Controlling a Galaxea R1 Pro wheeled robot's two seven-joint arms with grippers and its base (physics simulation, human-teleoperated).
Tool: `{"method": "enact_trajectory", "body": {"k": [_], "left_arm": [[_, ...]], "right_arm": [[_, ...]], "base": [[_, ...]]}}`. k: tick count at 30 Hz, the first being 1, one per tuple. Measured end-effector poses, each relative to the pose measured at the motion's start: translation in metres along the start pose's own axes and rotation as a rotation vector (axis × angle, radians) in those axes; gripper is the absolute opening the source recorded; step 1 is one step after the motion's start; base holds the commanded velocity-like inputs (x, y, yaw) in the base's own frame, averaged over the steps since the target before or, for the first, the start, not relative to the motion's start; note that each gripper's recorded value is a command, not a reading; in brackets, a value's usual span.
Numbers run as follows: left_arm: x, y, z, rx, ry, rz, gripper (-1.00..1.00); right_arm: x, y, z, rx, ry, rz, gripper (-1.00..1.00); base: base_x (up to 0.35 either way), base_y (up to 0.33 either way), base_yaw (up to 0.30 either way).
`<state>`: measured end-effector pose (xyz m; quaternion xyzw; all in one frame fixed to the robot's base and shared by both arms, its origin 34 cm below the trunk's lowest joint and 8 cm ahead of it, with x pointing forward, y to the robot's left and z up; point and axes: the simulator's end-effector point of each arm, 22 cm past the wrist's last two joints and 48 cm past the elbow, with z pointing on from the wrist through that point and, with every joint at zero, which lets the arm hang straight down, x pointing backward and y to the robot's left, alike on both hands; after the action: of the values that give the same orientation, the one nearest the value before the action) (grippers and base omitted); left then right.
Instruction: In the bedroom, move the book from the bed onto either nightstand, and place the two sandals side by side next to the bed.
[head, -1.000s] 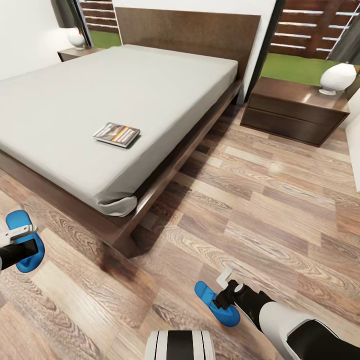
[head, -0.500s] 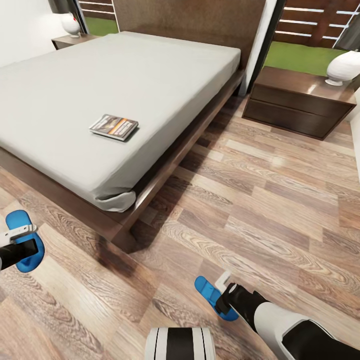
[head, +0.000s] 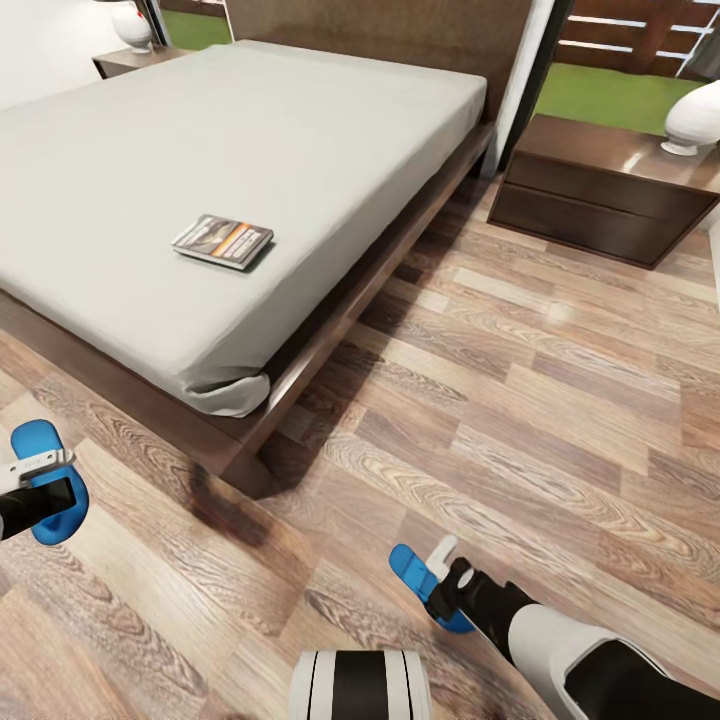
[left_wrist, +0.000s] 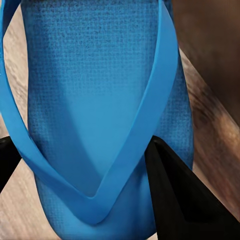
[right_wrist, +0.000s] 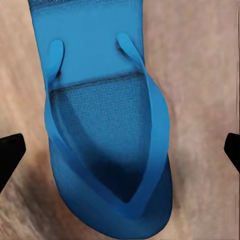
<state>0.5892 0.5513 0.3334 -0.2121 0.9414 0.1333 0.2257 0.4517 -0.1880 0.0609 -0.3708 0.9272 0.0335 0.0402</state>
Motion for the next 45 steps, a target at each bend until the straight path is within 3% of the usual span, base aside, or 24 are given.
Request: {"method": "enact_trajectory", "body": {"k": [6, 15, 22, 32, 35, 45], "left_arm": [[0.000, 0.000, 0.000, 0.000, 0.000, 0.000, -1.00], [0.006, 0.000, 0.006, -0.006, 0.014, 0.005, -1.00], [0.006, 0.000, 0.006, -0.006, 0.014, 0.005, -1.00], [0.006, 0.000, 0.006, -0.006, 0.014, 0.005, -1.00], [0.006, 0.000, 0.006, -0.006, 0.014, 0.005, -1.00], [0.006, 0.000, 0.006, -0.006, 0.014, 0.006, -1.00]], "right_arm": [[-0.007, -0.011, 0.000, 0.055, -0.031, -0.045, 1.00], [-0.009, -0.008, 0.006, 0.055, -0.070, -0.059, 1.00], [-0.023, 0.000, 0.005, 0.028, -0.135, -0.067, 1.00], [-0.028, 0.006, 0.004, 0.003, -0.158, -0.070, 1.00], [-0.037, 0.008, 0.002, -0.001, -0.195, -0.071, 1.00], [-0.038, 0.014, 0.002, -0.032, -0.205, -0.061, 1.00]], "base": [[0.000, 0.000, 0.000], [0.000, 0.000, 0.000], [0.000, 0.000, 0.000], [0.000, 0.000, 0.000], [0.000, 0.000, 0.000], [0.000, 0.000, 0.000]]}}
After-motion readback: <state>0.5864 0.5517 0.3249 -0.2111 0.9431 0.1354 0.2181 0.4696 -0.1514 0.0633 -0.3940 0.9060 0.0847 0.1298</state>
